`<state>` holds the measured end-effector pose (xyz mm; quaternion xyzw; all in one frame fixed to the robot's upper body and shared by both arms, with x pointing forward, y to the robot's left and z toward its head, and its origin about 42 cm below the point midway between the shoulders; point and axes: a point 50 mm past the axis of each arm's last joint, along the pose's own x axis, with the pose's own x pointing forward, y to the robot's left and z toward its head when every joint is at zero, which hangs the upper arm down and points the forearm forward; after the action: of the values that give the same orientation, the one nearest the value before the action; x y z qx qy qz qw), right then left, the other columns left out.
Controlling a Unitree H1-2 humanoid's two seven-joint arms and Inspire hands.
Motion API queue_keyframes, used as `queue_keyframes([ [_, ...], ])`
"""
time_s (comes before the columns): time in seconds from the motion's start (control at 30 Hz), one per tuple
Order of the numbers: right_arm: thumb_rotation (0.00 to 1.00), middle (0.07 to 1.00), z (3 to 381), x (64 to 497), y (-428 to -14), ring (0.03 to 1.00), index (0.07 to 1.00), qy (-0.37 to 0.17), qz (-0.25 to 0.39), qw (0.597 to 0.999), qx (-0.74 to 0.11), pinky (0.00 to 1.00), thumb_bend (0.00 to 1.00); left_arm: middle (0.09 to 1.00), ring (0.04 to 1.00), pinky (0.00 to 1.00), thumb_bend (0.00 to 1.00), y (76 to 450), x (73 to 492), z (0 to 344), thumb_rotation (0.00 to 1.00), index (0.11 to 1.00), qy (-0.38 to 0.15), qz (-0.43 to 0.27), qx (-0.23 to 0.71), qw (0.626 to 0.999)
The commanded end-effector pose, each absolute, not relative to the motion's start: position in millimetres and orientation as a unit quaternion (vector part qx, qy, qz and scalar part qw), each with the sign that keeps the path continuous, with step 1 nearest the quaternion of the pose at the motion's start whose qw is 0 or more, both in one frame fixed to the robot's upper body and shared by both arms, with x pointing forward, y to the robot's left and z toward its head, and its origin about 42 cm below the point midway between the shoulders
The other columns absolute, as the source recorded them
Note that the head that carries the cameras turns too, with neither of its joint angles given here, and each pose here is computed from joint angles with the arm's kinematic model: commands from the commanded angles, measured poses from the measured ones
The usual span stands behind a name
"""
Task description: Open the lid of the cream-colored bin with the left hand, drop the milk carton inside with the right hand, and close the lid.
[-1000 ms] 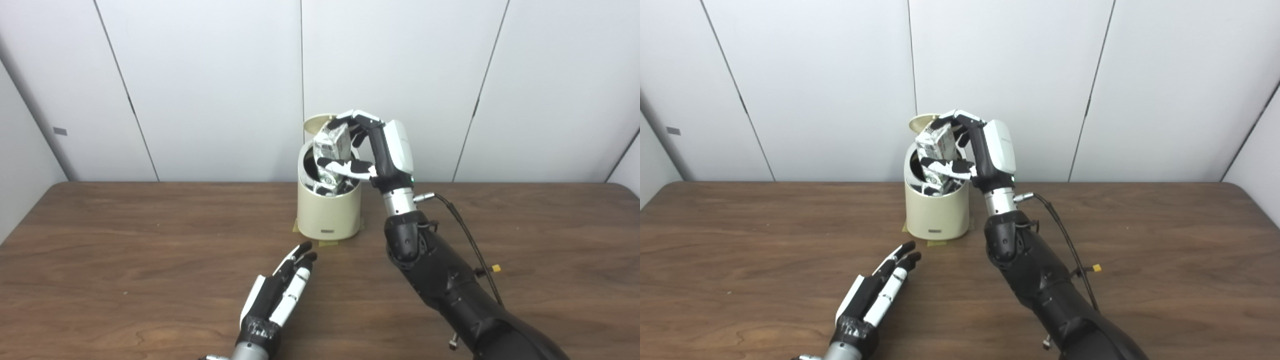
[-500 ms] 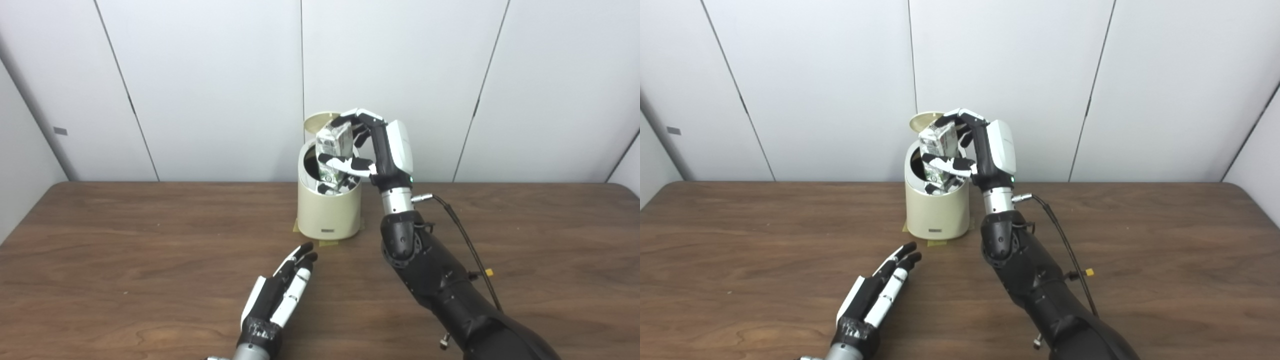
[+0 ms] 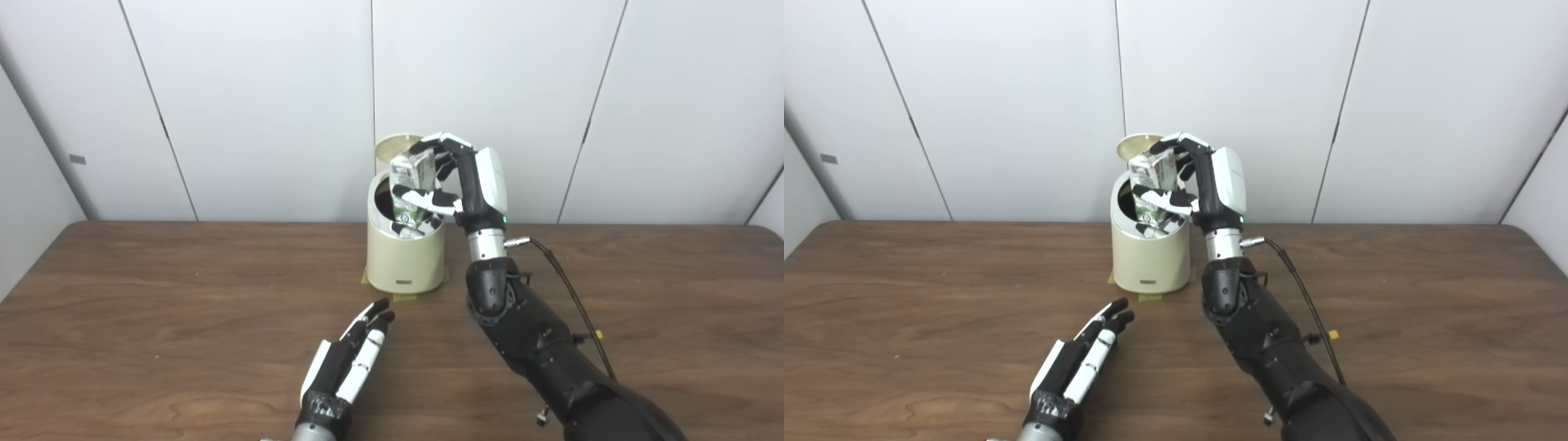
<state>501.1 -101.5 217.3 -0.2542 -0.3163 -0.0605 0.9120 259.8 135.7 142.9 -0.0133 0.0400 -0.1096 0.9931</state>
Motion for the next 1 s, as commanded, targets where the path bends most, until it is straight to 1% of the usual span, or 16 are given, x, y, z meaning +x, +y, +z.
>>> queue_keyframes([
  [0.0, 0.0, 0.512, 229, 503, -94, 0.406, 0.508, -0.334, -0.05, 0.907, -0.253, 0.32, 0.5, 0.909, 0.965, 1.0, 0.39, 129, 259, 151, 0.77, 0.923, 0.022, -0.119, -0.018, 0.992],
  [0.17, 0.0, 0.527, 229, 502, -92, 0.411, 0.519, -0.335, -0.05, 0.907, -0.25, 0.3, 0.49, 0.909, 0.965, 1.0, 0.4, 129, 261, 150, 0.76, 0.923, 0.024, -0.12, -0.019, 0.992],
  [0.37, 0.0, 0.532, 229, 502, -93, 0.415, 0.516, -0.339, -0.051, 0.905, -0.252, 0.29, 0.49, 0.907, 0.969, 1.0, 0.39, 129, 262, 151, 0.75, 0.924, 0.024, -0.118, -0.02, 0.993],
  [0.6, 0.0, 0.509, 228, 502, -95, 0.414, 0.5, -0.341, -0.053, 0.903, -0.256, 0.31, 0.5, 0.905, 0.968, 1.0, 0.38, 130, 263, 150, 0.73, 0.925, 0.023, -0.119, -0.017, 0.992],
  [0.7, 0.0, 0.507, 228, 501, -95, 0.415, 0.497, -0.34, -0.054, 0.904, -0.253, 0.32, 0.5, 0.909, 0.969, 1.0, 0.35, 130, 264, 149, 0.73, 0.928, 0.026, -0.119, -0.017, 0.992],
  [0.97, 0.0, 0.519, 241, 503, -95, 0.416, 0.512, -0.358, -0.067, 0.901, -0.237, 0.31, 0.5, 0.912, 0.966, 1.0, 0.33, 130, 265, 146, 0.71, 0.927, 0.026, -0.12, -0.015, 0.992],
])
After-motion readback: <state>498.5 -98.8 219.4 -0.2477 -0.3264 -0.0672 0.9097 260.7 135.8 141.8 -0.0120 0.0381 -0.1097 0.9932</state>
